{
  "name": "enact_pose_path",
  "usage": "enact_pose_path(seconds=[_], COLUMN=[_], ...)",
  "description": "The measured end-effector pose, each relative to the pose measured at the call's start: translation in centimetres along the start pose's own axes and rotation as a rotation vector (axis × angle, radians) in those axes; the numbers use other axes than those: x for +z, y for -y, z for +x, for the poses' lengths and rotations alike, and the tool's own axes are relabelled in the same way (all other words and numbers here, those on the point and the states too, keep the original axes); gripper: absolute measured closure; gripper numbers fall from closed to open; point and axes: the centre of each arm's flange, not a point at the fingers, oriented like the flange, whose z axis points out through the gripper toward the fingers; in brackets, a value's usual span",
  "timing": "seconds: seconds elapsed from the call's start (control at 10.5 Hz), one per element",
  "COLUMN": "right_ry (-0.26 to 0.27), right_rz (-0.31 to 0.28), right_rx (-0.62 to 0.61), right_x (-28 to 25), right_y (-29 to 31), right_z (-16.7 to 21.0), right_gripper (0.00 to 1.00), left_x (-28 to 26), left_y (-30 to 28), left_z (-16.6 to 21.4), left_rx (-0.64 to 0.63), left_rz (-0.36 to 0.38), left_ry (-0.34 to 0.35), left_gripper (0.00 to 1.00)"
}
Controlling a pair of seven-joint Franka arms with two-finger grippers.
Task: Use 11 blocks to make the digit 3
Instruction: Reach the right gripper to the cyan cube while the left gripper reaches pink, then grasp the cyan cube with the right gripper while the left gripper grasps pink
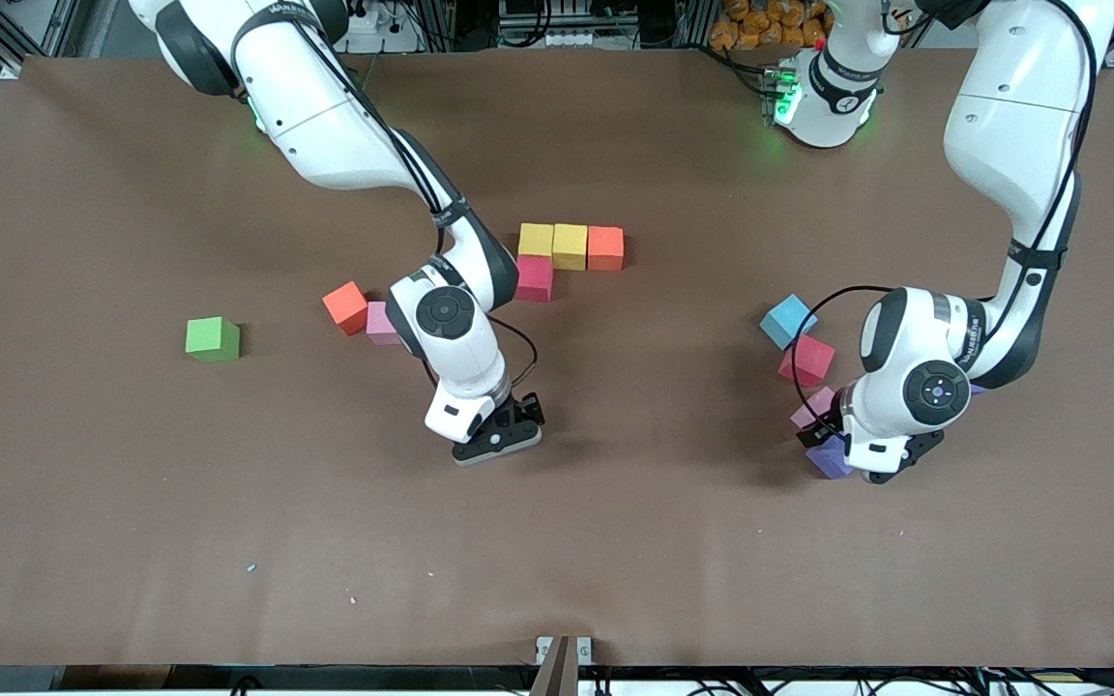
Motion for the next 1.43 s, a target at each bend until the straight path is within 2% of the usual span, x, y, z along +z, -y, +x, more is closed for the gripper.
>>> enact_pose_path(seconds=[0.1, 0.19, 0.29, 0.38, 0.48, 0.67, 0.86, 1.05, 1.24, 1.43], right_ry=[0.015, 0.038, 0.045, 0.054, 0.064, 0.122, 0.178, 0.240, 0.252, 0.234], right_rz=[-0.004, -0.010, -0.013, -0.015, -0.017, -0.006, 0.050, 0.062, 0.064, 0.067], right_rx=[-0.001, -0.002, -0.002, -0.002, -0.002, 0.034, 0.113, 0.164, 0.180, 0.184], right_x=[0.2, 0.4, 0.3, 0.3, 0.2, -0.1, -1.3, -3.5, -5.1, -5.6], right_y=[0.0, 0.1, 0.1, 0.1, 0.2, 0.3, 0.4, 0.9, 1.9, 2.2], right_z=[-0.2, -0.5, -0.5, -0.5, -0.5, -0.5, -0.3, -0.3, -1.1, -3.2], right_gripper=[0.24, 0.28, 0.39, 0.40, 0.41, 0.45, 0.45, 0.45, 0.45, 0.45], left_x=[0.0, 0.0, -0.3, -0.8, -1.7, -4.6, -8.6, -14.7, -21.2, -25.4], left_y=[0.0, -0.1, -0.2, -0.5, -0.7, -1.0, -1.0, -0.3, 0.6, 0.7], left_z=[0.0, 0.0, 0.1, 0.2, 0.3, 0.0, -1.2, -2.8, -5.3, -8.1], left_rx=[0.001, 0.001, 0.001, -0.001, -0.004, -0.016, -0.029, -0.051, -0.102, -0.170], left_rz=[0.000, -0.001, -0.008, -0.018, -0.033, -0.066, -0.086, -0.088, -0.072, -0.055], left_ry=[0.001, 0.000, -0.005, -0.010, -0.018, -0.018, 0.010, 0.049, 0.074, 0.083], left_gripper=[0.07, 0.20, 0.35, 0.40, 0.40, 0.40, 0.40, 0.45, 0.45, 0.45])
